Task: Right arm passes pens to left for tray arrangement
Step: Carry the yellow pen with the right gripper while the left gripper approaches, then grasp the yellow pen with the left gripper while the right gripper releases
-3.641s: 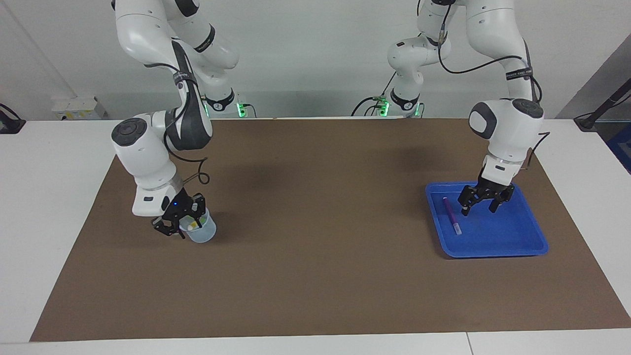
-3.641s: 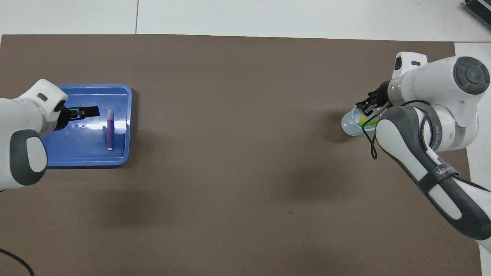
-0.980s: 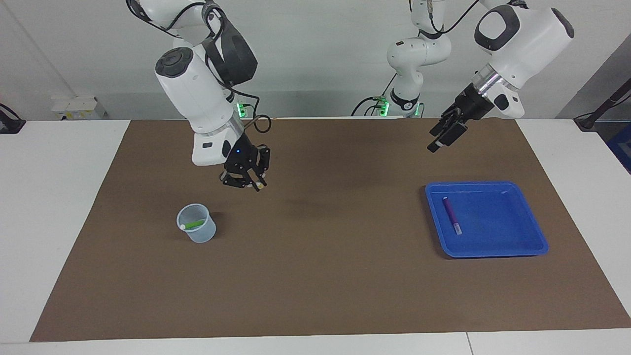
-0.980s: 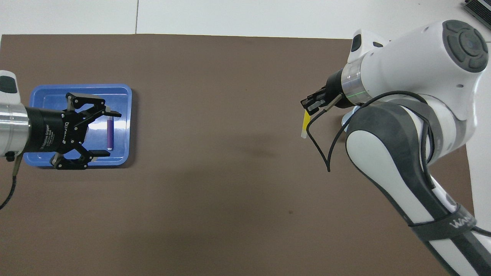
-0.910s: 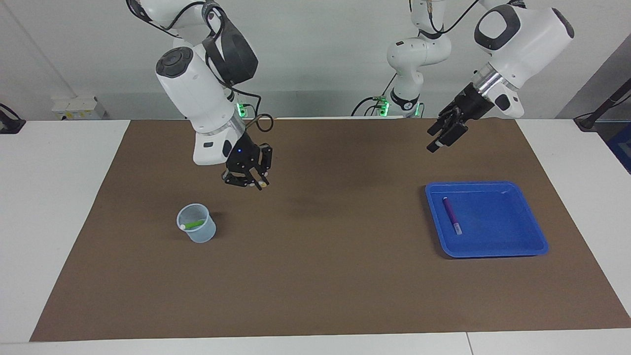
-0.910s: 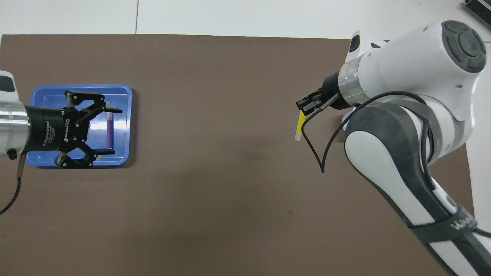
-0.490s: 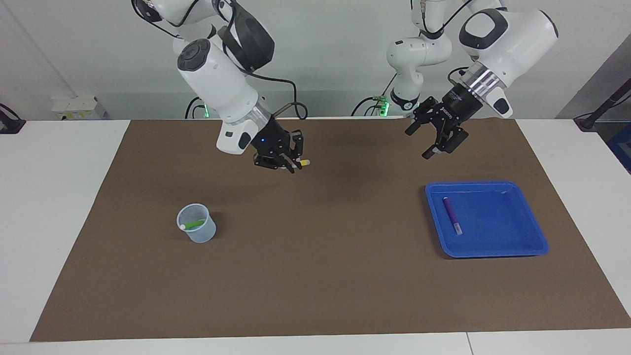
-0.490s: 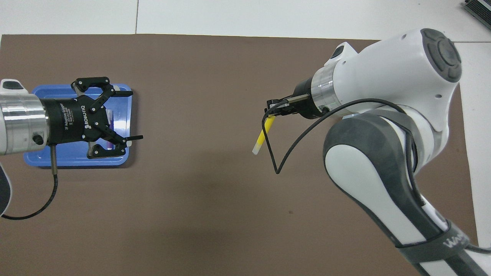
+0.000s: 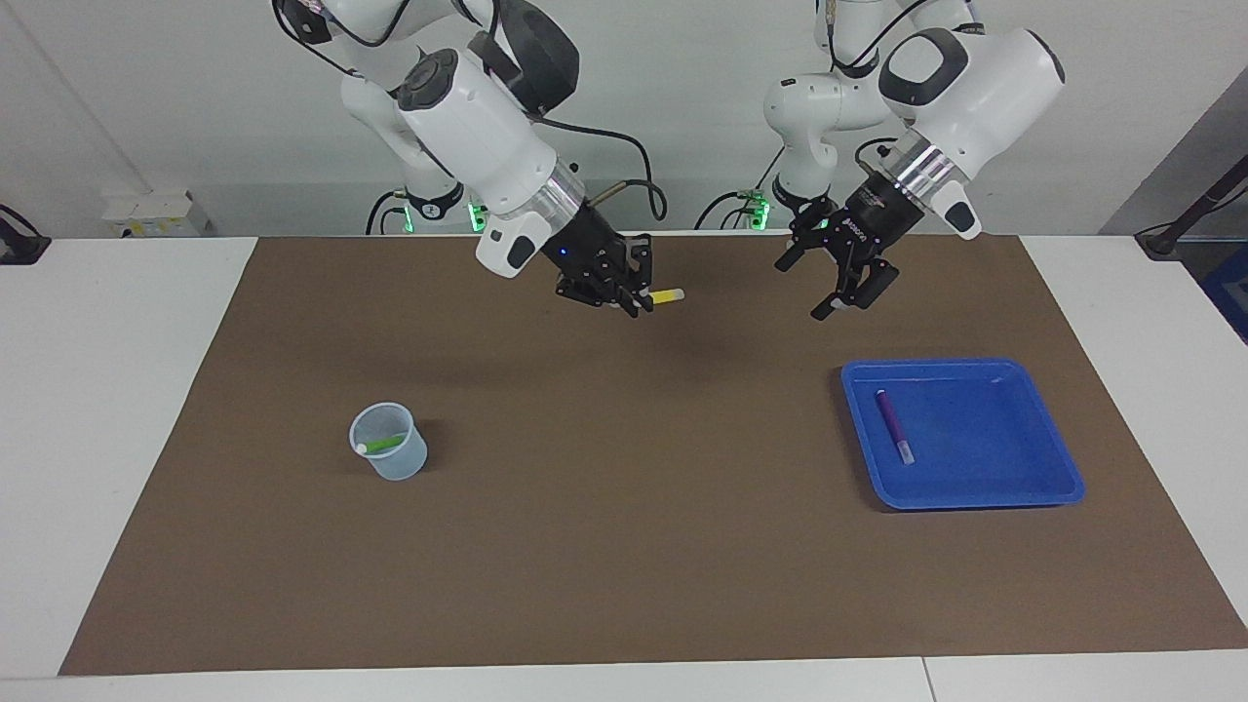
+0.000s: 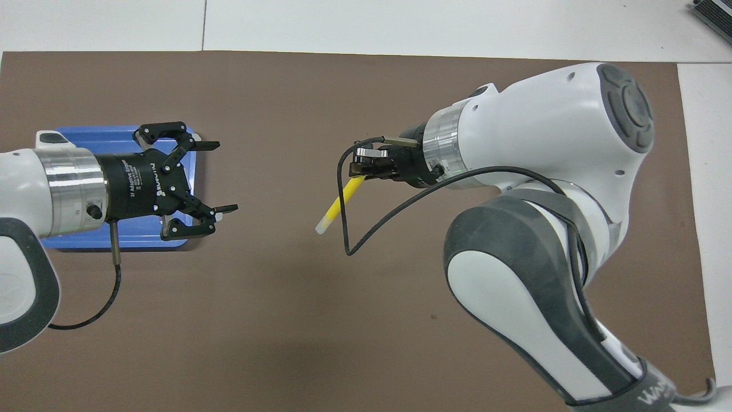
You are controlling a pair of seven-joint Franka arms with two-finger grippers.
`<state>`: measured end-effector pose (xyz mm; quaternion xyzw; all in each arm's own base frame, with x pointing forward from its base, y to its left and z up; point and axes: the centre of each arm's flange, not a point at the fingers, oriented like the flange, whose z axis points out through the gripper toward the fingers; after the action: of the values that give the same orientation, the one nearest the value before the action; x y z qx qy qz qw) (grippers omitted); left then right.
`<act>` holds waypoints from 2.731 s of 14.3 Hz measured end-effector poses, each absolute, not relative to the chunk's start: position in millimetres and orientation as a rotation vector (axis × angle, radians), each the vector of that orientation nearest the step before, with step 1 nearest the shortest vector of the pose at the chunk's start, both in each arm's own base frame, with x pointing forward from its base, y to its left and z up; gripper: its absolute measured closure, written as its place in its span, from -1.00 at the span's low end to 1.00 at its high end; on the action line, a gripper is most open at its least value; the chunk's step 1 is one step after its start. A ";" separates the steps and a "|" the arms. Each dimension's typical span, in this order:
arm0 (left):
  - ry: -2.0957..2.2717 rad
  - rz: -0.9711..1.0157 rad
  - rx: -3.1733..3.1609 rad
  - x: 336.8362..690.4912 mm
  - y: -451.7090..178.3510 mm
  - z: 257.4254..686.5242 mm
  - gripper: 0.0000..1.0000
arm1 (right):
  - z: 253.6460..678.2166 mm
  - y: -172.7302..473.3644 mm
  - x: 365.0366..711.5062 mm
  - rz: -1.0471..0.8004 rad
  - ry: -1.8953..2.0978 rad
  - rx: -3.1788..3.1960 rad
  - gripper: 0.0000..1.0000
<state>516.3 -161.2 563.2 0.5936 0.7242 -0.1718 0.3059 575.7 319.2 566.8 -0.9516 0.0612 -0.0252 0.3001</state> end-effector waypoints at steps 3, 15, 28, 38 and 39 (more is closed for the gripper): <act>1.944 -0.446 1.507 511.0 -186.3 562.3 -0.99 | 573.9 336.2 570.8 -0.048 0.295 -2.449 0.63; 2.031 -0.535 1.432 491.4 -231.0 558.8 -0.90 | 576.7 357.5 564.0 -0.057 0.379 -2.395 0.63; 1.946 -0.490 1.543 487.8 -229.4 553.3 0.50 | 577.1 356.0 565.6 -0.064 0.384 -2.390 0.63; 1.927 -0.481 1.571 489.3 -223.0 551.8 0.62 | 574.6 354.5 566.0 -0.039 0.396 -2.385 0.44; 1.914 -0.482 1.593 489.1 -220.2 551.4 0.62 | 573.6 353.5 566.1 -0.033 0.394 -2.392 0.26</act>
<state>489.1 -220.2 551.4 0.5997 0.7203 -0.1813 0.2980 566.1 353.5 573.6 -0.9238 0.1521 -0.0126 0.3512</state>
